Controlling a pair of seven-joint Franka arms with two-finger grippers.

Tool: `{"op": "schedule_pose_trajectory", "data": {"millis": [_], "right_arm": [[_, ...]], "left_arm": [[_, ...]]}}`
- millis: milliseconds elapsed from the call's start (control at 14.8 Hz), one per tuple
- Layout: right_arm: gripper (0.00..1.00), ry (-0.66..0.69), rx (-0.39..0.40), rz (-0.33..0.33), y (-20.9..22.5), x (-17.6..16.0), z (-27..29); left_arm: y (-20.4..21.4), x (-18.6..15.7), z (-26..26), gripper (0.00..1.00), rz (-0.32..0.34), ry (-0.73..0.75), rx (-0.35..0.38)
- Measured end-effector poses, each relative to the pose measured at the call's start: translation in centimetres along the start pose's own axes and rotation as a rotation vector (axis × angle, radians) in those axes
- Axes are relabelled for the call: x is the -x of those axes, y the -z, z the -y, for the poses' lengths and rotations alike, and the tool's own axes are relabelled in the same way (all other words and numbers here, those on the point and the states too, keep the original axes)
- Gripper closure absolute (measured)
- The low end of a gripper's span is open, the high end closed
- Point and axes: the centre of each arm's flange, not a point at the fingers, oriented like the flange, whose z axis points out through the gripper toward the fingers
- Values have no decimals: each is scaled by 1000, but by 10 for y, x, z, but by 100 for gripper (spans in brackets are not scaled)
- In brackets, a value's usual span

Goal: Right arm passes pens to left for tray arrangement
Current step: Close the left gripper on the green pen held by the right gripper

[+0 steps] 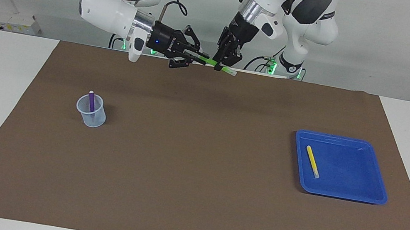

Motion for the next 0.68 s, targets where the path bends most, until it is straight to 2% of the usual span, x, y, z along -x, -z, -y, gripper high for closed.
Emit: {"op": "schedule_pose_trajectory", "data": {"millis": [68,675], "right_arm": [[82,1,1,-6,1,-1,0],[82,6,1,-6,1,0,0]], "left_arm": [[-1,1,3,81,-6,-11,-4],[-2,4,7,81,-25,-38,12]]}}
